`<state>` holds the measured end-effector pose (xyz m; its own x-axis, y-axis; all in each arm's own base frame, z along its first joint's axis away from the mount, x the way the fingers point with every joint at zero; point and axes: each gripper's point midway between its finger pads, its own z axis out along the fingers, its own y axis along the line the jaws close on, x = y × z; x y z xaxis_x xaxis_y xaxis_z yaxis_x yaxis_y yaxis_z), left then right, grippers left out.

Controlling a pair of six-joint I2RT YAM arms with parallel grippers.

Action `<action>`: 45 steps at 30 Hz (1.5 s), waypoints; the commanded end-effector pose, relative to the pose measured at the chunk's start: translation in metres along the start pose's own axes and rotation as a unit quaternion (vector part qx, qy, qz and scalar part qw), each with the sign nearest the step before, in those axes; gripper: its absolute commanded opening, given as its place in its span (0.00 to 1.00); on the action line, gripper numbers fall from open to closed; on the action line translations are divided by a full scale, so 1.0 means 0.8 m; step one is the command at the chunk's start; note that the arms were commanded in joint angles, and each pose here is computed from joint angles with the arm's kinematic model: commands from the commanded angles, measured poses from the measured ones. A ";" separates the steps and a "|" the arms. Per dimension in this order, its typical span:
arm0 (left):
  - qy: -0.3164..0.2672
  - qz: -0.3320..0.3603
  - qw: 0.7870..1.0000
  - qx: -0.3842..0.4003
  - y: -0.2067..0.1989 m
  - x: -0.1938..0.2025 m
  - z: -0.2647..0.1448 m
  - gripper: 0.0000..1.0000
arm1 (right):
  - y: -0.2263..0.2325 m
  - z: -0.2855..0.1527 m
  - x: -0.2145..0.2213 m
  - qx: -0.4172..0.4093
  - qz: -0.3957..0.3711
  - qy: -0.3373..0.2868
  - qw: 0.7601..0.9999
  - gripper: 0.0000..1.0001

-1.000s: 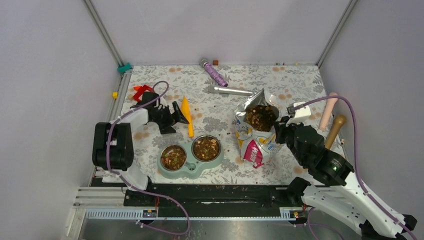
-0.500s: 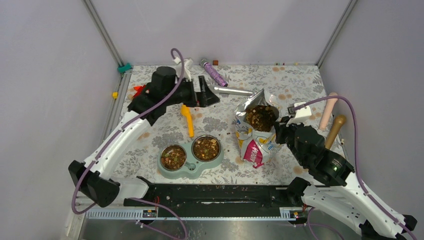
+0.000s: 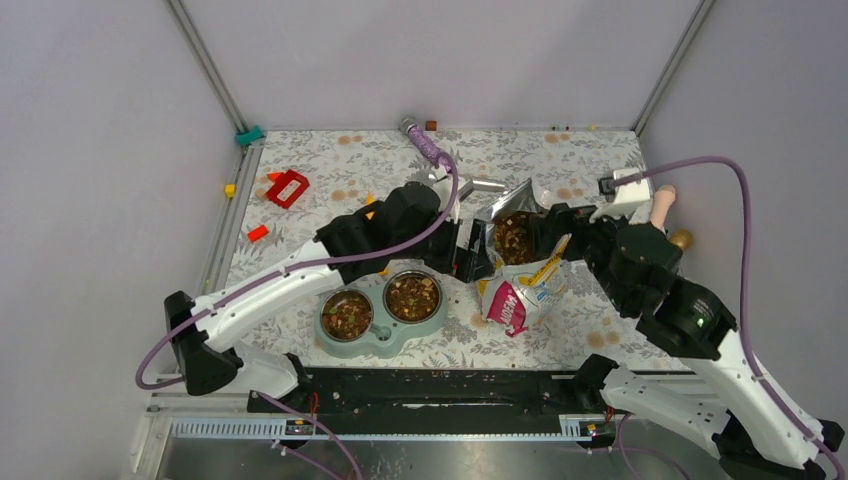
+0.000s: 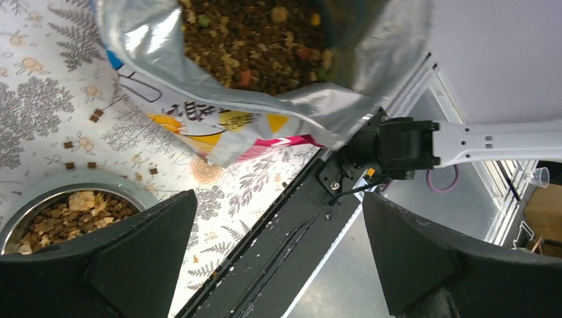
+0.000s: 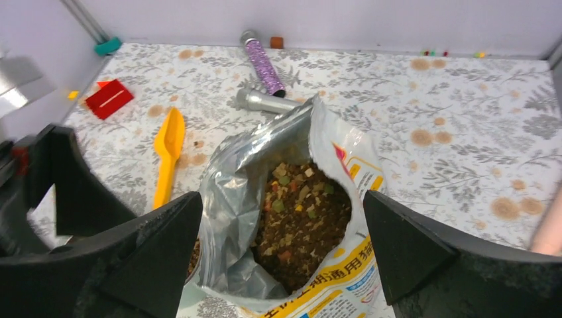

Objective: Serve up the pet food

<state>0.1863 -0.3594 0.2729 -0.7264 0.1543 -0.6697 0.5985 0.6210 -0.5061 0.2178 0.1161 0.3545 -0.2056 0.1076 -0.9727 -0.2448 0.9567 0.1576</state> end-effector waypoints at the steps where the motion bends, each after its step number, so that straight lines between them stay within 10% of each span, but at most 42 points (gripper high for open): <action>1: -0.067 0.039 0.997 0.020 -0.044 -0.032 -0.037 0.99 | -0.011 0.008 -0.025 0.052 -0.050 0.024 0.997 0.99; 16: -0.014 0.064 0.997 -0.051 -0.058 0.002 0.059 0.95 | -0.006 0.074 -0.012 0.021 -0.237 0.218 0.947 0.99; 45: -0.109 0.002 0.989 0.098 -0.120 0.006 0.117 0.67 | -0.080 0.120 0.096 0.101 -0.099 0.349 0.926 0.82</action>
<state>0.1740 -0.4654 0.2210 -0.6680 0.0820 -0.7396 0.6323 0.5866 -0.5060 0.3123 0.1036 0.2455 -0.7659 -0.2744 -0.5814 -0.2512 0.9602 -0.1222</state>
